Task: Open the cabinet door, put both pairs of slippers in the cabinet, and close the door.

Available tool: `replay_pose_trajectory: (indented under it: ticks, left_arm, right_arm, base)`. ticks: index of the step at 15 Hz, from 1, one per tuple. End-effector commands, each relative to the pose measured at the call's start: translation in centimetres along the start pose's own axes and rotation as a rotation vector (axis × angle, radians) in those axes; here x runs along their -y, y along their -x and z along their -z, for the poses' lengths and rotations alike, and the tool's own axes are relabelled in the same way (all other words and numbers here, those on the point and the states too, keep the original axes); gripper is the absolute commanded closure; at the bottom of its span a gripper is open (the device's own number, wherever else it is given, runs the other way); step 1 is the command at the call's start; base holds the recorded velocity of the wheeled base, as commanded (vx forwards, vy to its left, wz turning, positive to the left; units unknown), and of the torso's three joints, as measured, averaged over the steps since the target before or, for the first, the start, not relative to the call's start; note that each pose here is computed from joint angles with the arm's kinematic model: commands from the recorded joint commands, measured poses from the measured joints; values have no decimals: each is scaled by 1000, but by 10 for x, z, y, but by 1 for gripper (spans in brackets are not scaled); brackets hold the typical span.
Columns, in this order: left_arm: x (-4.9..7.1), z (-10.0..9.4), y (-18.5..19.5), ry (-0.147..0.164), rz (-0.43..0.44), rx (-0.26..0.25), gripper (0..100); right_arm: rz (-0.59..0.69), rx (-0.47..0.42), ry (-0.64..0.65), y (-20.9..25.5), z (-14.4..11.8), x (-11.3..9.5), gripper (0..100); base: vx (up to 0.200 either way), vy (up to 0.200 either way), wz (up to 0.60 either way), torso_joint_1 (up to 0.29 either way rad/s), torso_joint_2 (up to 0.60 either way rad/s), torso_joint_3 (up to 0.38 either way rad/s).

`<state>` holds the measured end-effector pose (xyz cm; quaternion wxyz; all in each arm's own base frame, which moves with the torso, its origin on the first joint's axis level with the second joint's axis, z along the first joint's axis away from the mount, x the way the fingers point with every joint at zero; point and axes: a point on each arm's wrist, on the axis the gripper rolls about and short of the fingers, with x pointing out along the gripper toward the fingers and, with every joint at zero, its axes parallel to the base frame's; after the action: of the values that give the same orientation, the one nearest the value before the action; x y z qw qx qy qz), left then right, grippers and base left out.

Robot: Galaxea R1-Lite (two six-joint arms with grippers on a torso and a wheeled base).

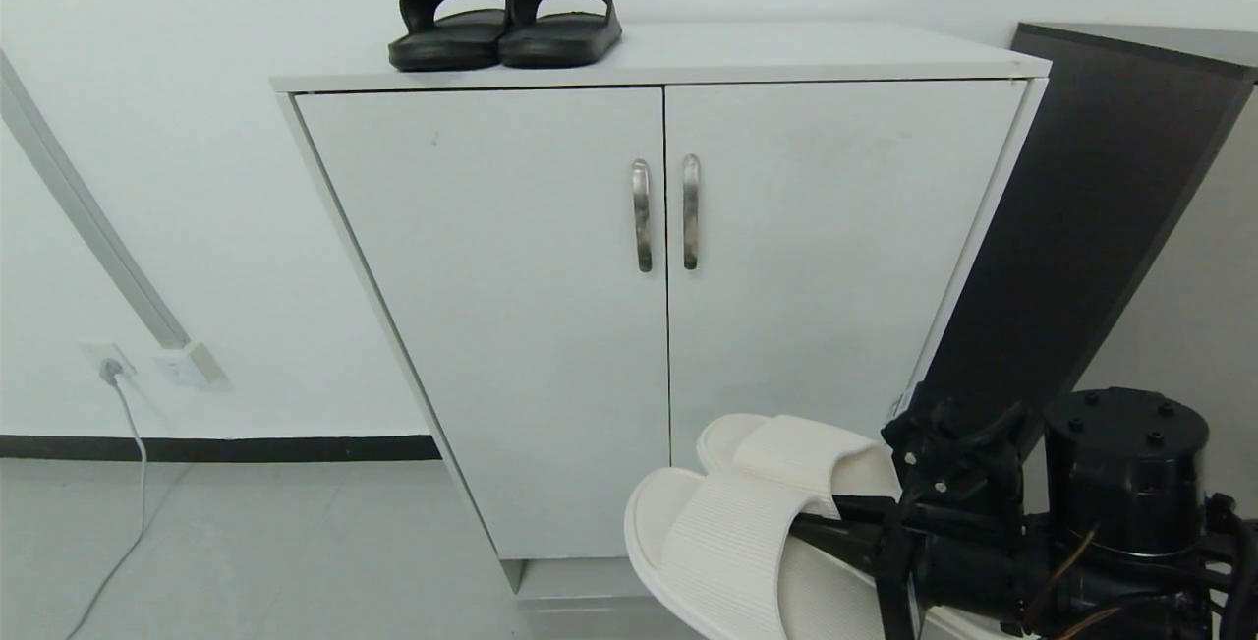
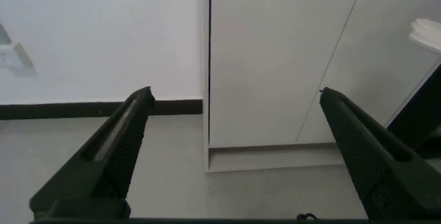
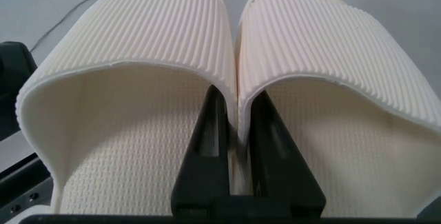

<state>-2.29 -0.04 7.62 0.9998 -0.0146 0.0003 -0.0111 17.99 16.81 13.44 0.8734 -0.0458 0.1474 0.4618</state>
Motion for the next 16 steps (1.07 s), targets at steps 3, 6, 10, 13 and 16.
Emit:
replay_pose_trajectory:
  ticks: [3, 6, 10, 13, 16]
  left_arm:
    - [0, 0, 0, 0, 4, 0, 0]
    - [0, 0, 0, 11, 4, 0, 0]
    - [0, 0, -1, 12, 4, -11, 0]
    - [1, -20, -5, 47, 16, -37, 0]
    - [3, -61, -21, 90, 102, -110, 0]
  right_arm:
    - [4, -1, 2, -4, 8, 1, 100]
    - [2, -11, 24, -5, 12, 1, 100]
    - [4, 20, 31, -3, 14, 0, 100]
    - [6, 41, 36, -5, 13, 1, 100]
    - [5, 34, 33, -7, 14, 1, 100]
  base:
    - [0, 0, 0, -4, 209, 207]
    - [0, 0, 0, 1, 22, 14]
    - [0, 0, 0, 0, 0, 0]
    - [0, 0, 0, 0, 0, 0]
    - [0, 0, 0, 0, 0, 0]
